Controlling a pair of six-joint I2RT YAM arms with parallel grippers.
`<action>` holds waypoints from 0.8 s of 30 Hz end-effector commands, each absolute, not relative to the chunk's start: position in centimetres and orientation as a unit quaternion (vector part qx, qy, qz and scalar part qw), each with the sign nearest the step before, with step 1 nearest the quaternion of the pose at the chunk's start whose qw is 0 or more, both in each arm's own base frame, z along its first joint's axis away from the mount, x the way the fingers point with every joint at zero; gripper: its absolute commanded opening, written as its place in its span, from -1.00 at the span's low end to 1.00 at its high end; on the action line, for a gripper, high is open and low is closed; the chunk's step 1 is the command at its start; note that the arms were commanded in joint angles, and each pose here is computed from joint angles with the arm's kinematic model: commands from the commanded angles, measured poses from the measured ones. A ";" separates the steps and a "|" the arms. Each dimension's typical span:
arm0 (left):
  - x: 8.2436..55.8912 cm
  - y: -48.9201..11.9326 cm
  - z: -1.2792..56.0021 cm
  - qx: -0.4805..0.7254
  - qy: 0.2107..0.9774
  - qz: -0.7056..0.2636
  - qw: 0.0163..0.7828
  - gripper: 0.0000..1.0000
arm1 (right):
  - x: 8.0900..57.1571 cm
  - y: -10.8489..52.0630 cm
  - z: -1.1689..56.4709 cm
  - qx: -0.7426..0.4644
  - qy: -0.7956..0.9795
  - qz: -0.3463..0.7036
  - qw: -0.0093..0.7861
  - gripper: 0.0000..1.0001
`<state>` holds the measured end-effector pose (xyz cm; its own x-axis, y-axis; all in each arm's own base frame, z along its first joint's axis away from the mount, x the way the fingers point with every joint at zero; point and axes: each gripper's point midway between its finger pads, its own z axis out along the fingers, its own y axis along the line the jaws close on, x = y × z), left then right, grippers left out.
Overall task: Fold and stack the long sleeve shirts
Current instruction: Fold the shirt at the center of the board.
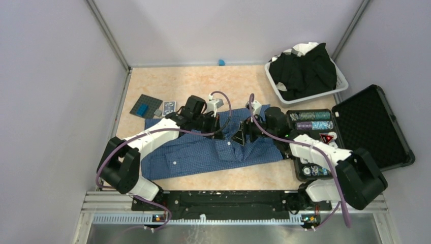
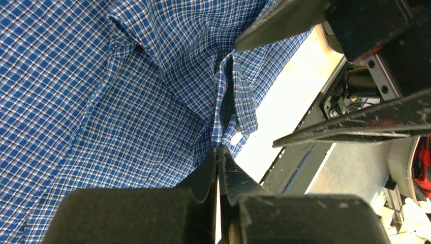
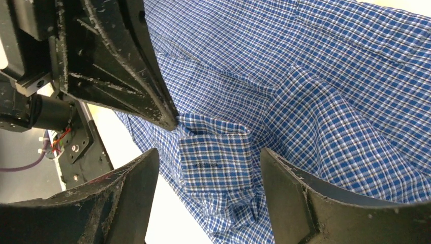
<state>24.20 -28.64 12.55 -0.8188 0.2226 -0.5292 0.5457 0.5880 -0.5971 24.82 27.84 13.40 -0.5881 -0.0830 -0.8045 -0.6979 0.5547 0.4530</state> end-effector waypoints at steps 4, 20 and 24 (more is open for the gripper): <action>23.9 -29.0 14.1 0.252 0.844 -0.414 0.229 -1.00 | 24.8 29.9 14.6 -0.294 0.743 0.470 0.377 0.40; 24.5 -29.1 14.1 0.237 0.852 -0.407 0.229 -1.00 | 23.3 30.5 11.8 -0.290 0.777 0.436 0.350 -0.71; 24.6 -28.7 14.4 0.245 0.851 -0.398 0.239 -0.77 | 23.5 30.2 12.1 -0.290 0.779 0.426 0.357 -1.00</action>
